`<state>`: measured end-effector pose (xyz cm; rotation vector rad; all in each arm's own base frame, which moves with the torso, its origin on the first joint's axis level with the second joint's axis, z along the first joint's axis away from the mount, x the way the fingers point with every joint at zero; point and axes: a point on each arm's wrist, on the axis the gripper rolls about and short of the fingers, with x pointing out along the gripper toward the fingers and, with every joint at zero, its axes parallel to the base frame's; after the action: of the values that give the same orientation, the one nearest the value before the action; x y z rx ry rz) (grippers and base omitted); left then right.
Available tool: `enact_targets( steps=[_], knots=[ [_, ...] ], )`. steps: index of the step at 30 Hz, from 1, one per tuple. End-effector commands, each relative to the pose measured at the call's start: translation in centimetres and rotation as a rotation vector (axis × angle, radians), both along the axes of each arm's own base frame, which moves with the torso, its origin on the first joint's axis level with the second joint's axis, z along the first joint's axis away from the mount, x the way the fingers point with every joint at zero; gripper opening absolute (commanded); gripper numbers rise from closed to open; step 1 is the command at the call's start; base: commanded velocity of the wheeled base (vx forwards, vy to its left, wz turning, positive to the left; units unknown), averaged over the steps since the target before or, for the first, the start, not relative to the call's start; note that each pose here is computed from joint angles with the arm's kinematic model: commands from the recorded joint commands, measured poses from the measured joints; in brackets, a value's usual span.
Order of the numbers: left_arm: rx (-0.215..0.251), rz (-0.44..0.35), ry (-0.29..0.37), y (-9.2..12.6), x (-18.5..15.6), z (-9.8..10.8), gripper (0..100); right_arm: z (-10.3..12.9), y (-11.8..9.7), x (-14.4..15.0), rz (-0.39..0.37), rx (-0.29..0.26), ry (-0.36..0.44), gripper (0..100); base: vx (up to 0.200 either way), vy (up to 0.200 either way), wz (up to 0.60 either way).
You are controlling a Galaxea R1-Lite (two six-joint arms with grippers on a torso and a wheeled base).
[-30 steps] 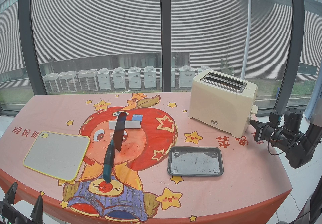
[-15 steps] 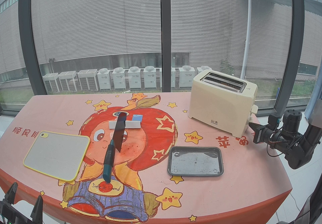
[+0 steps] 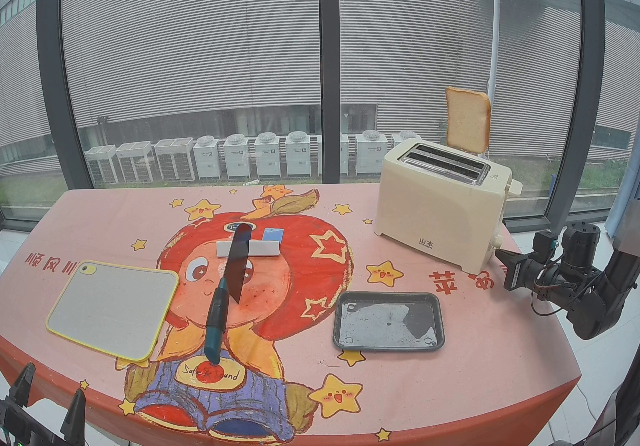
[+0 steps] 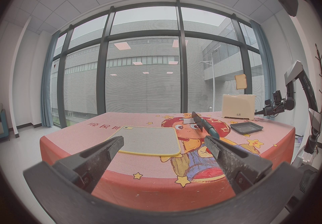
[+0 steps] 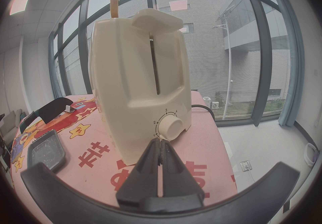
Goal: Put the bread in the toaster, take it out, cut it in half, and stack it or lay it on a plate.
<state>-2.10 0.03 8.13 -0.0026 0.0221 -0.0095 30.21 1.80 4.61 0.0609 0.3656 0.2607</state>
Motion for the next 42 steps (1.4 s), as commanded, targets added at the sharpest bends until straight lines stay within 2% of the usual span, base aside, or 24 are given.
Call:
enact_targets(
  steps=[1, 27, 31, 37, 42],
  knots=[
    [0.0, 0.0, 0.018, 0.0, 0.1, -0.5, 100, 0.0, 0.1, -0.1, 0.006, 0.0, 0.001, 0, 0.0, 0.0, 0.0],
    [0.0, 0.0, 0.018, 0.0, 0.1, -0.5, 100, 0.0, 0.2, -0.2, 0.007, -0.003, 0.0, 0, 0.0, 0.0, 0.0],
    [0.0, 0.0, 0.018, 0.0, 0.1, -0.5, 100, 0.8, 0.4, -0.7, 0.007, -0.008, -0.019, 0, 0.0, 0.0, 0.0],
    [0.0, 0.002, 0.018, 0.0, 0.1, -0.5, 100, 3.4, 1.4, -2.5, 0.036, -0.004, -0.087, 0, 0.0, 0.0, 0.0],
    [0.0, 0.0, 0.018, 0.0, 0.1, -0.5, 100, 4.6, 1.8, -3.3, 0.025, -0.009, -0.12, 0, 0.0, 0.0, 0.0]
  ],
)
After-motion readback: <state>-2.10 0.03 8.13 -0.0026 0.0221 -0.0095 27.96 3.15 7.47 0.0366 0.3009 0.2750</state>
